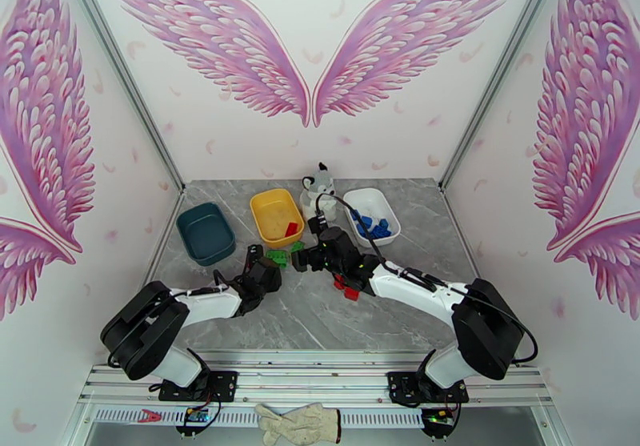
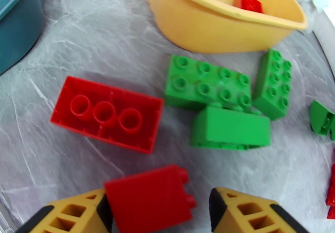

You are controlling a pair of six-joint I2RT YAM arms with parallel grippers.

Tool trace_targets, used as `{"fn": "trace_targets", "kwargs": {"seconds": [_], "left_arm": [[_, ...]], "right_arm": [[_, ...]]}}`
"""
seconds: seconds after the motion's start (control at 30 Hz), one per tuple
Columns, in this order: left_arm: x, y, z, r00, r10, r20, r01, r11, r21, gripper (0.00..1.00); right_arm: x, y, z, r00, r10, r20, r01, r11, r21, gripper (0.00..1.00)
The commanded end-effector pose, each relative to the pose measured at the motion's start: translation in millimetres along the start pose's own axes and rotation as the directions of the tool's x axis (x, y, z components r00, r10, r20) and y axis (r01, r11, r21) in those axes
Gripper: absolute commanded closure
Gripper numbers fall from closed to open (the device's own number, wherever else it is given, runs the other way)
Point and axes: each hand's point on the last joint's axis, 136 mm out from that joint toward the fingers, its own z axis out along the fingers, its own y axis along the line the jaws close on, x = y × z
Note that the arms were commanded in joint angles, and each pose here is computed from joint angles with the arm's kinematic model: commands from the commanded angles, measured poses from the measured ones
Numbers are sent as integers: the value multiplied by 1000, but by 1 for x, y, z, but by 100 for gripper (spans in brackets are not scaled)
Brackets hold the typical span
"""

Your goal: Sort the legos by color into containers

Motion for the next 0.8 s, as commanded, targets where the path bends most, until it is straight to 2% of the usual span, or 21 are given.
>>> {"fn": "trace_targets", "kwargs": {"seconds": [0.0, 0.17, 0.33, 0.43, 0.6, 0.77], "left_arm": [[-10, -6, 6, 1000, 19, 15, -19, 1000, -4, 40], [-8, -6, 6, 1000, 19, 15, -19, 1000, -3, 53], [-13, -7, -15, 999, 18, 40, -19, 999, 27, 65], [-20, -6, -33, 998, 8, 64, -12, 998, 57, 67], [-42, 1, -62, 993, -15, 117, 4, 996, 88, 67], [-76, 2, -74, 988, -33, 153, 15, 993, 114, 67]], "right_arm": [[10, -7, 4, 1000, -8, -30, 9, 1000, 26, 2], [12, -9, 8, 999, 10, -39, -9, 1000, 29, 6], [12, -7, 10, 998, 32, -47, -31, 999, 13, 11], [12, -4, 12, 996, 59, -67, -59, 998, -2, 11], [8, -9, 16, 987, 122, -101, -117, 992, 53, 1], [1, -13, 14, 992, 113, -56, -109, 992, 70, 1]]}}
